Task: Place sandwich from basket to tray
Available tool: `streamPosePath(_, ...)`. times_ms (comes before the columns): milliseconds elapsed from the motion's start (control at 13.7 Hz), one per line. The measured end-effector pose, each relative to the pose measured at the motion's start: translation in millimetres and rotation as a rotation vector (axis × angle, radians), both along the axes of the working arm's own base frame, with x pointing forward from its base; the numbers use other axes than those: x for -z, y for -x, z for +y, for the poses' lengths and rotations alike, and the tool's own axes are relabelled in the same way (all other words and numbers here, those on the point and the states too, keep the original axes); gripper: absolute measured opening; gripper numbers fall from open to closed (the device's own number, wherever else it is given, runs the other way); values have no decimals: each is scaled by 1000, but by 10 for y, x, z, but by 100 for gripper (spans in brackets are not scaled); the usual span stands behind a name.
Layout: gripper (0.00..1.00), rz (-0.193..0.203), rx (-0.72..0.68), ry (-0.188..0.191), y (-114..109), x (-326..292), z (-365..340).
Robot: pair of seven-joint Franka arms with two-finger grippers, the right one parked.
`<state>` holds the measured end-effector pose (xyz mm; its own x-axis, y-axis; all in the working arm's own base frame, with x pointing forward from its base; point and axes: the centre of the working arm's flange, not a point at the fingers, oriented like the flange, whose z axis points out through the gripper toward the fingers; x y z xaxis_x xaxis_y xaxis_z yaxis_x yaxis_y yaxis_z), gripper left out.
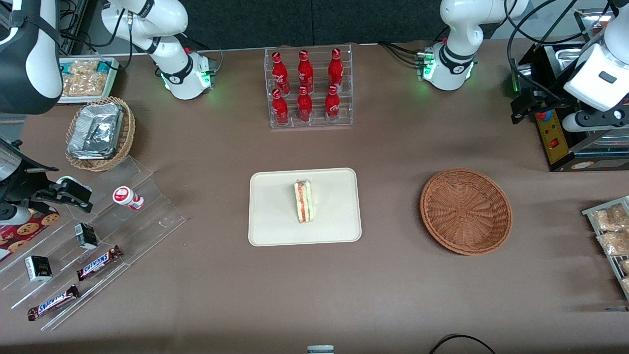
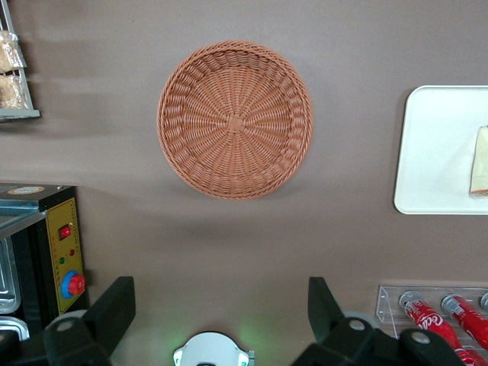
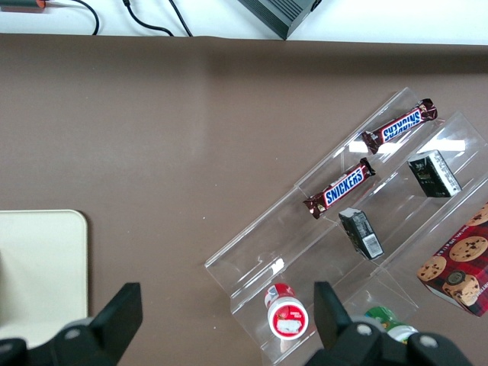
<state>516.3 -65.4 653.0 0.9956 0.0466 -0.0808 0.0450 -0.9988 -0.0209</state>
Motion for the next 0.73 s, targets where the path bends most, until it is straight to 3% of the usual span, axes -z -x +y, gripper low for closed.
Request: streamPosePath(729,100,6,0,1,-18,29,1)
